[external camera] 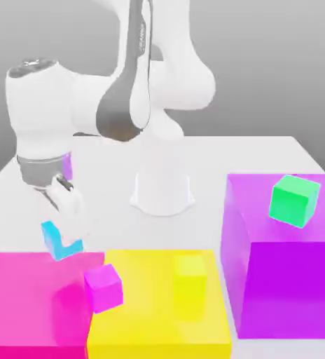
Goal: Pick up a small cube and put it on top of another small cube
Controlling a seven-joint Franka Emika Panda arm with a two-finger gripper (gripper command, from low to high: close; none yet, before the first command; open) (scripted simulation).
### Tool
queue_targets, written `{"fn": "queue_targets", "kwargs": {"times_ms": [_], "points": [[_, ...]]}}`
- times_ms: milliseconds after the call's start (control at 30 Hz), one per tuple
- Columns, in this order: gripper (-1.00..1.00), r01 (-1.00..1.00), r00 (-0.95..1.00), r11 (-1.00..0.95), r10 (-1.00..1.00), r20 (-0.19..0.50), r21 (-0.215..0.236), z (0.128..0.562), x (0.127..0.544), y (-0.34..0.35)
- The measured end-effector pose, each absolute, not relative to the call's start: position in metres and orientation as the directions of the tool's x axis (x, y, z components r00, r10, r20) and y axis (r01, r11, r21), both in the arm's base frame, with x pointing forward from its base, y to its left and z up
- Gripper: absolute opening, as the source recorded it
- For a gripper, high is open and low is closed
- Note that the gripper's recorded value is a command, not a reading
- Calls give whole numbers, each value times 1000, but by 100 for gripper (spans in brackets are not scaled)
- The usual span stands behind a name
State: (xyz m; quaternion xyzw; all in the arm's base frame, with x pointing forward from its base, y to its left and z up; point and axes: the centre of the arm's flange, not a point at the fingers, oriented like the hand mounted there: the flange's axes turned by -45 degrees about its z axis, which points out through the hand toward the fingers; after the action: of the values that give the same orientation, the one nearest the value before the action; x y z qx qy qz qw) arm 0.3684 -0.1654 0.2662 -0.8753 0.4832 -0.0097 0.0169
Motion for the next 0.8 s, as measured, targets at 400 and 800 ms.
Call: {"fn": "queue_targets", "kwargs": {"times_ms": [400,800], "points": [[-100,-961,277,-276,-961,-12,-27,303,405,-49],[-100,-998,68,-68,-998,8,0,288,407,43]]}}
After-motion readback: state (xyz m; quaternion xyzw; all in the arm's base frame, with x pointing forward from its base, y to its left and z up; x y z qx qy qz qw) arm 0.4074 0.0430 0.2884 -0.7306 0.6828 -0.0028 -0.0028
